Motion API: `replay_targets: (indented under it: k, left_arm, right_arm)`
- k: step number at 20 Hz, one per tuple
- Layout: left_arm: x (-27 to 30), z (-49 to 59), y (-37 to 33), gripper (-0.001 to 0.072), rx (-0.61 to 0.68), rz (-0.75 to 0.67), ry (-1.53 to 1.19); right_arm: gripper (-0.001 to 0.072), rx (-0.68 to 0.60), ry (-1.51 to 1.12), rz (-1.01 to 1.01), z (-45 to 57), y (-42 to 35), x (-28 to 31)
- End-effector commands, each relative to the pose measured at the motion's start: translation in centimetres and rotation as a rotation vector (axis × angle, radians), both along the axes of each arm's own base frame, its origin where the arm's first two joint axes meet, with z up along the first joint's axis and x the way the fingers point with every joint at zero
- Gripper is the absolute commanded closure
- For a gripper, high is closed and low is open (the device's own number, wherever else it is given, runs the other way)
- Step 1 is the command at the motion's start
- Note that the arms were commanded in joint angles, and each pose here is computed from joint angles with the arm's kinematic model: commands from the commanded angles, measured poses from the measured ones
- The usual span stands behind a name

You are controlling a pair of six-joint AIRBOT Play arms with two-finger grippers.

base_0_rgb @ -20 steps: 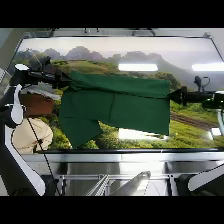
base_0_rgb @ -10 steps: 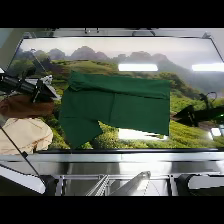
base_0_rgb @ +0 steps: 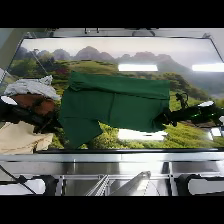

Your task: Fold the shirts.

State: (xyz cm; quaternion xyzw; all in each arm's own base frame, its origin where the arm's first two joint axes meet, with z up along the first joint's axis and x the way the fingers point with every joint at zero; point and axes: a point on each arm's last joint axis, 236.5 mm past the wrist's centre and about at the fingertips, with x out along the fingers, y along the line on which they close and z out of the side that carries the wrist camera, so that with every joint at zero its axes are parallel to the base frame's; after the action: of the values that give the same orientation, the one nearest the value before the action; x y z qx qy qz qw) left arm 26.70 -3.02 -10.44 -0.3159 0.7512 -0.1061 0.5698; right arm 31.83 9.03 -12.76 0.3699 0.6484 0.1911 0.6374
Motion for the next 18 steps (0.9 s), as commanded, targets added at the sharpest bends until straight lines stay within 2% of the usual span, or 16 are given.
replay_targets:
  k: [1, 5, 6, 7, 10, 12, 14, 18]
  left_arm:
    - [-0.3, -3.2, -2.5, 0.0366, 0.020, 0.028, -0.030]
    - [2.2, -3.7, -4.9, 0.0398, 0.006, -0.037, -0.062]
    - [2.8, -3.6, -5.6, 0.0427, -0.009, -0.057, -0.062]
    - [3.1, -3.4, -6.2, 0.0666, -0.020, -0.087, -0.058]
    - [3.9, -1.1, -7.1, 0.0682, -0.055, -0.154, -0.069]
    - [3.1, 1.1, -6.8, 0.0682, -0.078, -0.164, -0.072]
    - [0.8, 3.1, -6.4, 0.0682, -0.109, -0.162, -0.048]
    - [-6.5, 6.2, -7.5, 0.0682, -0.209, -0.221, 0.094]
  right_arm:
    - [0.0692, 0.034, -0.019, 0.010, 1.0, 1.4, 0.2]
    - [0.0693, 0.062, -0.030, 0.033, 2.4, 1.9, -0.2]
    - [0.0692, 0.065, -0.039, 0.039, 2.9, 2.0, -0.2]
    - [0.0692, 0.070, -0.047, 0.044, 3.5, 2.0, -0.3]
    - [0.0693, 0.069, -0.048, 0.046, 5.1, 0.3, -1.1]
    - [0.0693, -0.013, -0.003, 0.024, 4.7, -3.4, -2.6]
    - [0.0693, -0.095, 0.035, -0.012, 4.3, -7.1, -4.0]
    - [0.0692, -0.101, 0.034, -0.093, 4.9, -9.8, -4.2]
